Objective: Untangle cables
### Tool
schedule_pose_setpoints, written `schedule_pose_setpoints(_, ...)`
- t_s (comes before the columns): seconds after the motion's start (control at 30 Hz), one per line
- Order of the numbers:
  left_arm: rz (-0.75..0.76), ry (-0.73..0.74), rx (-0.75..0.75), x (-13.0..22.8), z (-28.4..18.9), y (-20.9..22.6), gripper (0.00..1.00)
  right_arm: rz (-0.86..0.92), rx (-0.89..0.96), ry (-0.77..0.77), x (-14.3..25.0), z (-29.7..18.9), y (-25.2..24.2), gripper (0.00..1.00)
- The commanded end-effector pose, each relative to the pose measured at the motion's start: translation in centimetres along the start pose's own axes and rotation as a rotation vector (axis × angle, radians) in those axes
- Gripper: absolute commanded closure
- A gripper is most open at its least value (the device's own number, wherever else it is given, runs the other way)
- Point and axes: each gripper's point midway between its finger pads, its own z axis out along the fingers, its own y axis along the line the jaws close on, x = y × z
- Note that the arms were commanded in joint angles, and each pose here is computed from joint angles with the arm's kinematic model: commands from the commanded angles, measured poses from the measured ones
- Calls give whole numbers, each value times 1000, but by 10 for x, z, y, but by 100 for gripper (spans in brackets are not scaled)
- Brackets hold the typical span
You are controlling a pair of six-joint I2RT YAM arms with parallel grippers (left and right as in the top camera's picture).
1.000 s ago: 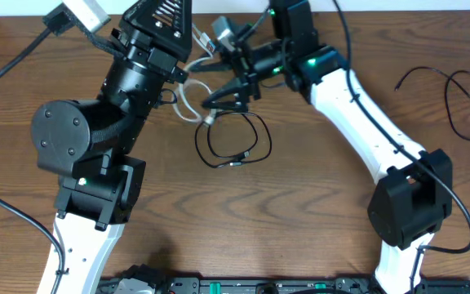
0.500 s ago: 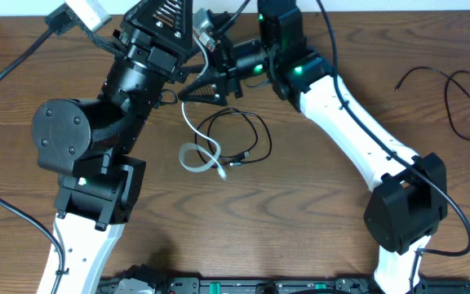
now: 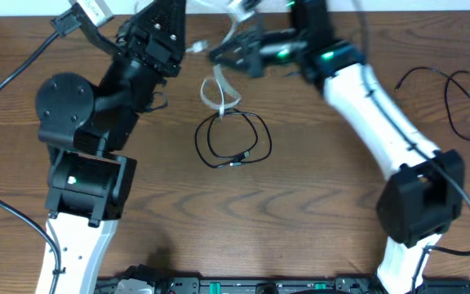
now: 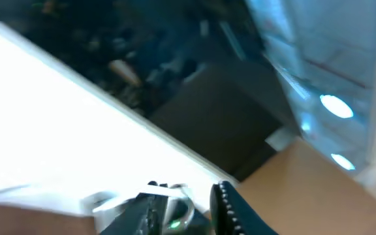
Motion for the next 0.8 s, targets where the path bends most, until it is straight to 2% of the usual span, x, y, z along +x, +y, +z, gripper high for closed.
schedule_pose_setpoints(0.0,-5,-17,-30,-9,-4,5,56,-11,130,-138,-45,-76,6,99)
schedule_pose_setpoints(0.1,-17,10,-75,-3,-3,17,39,33,268,-248,-66,-146,-2,99)
schedule_pose_setpoints(0.2,-32,47,-122,7,-2,30,32,77,410,-358,-77,-217,-9,99)
schedule_pose_setpoints(0.3,2,93,-174,19,1,47,30,145,584,-470,-73,-295,-21,99)
schedule_pose_setpoints(0.5,175,238,-286,49,2,87,29,237,831,-663,-51,-430,-38,99)
schedule_pose_setpoints(0.67,204,376,-390,80,-4,124,29,294,1025,-803,-25,-520,-38,99)
schedule_pose_setpoints(0.77,187,425,-433,92,-5,139,29,317,1174,-835,-6,-557,-41,99)
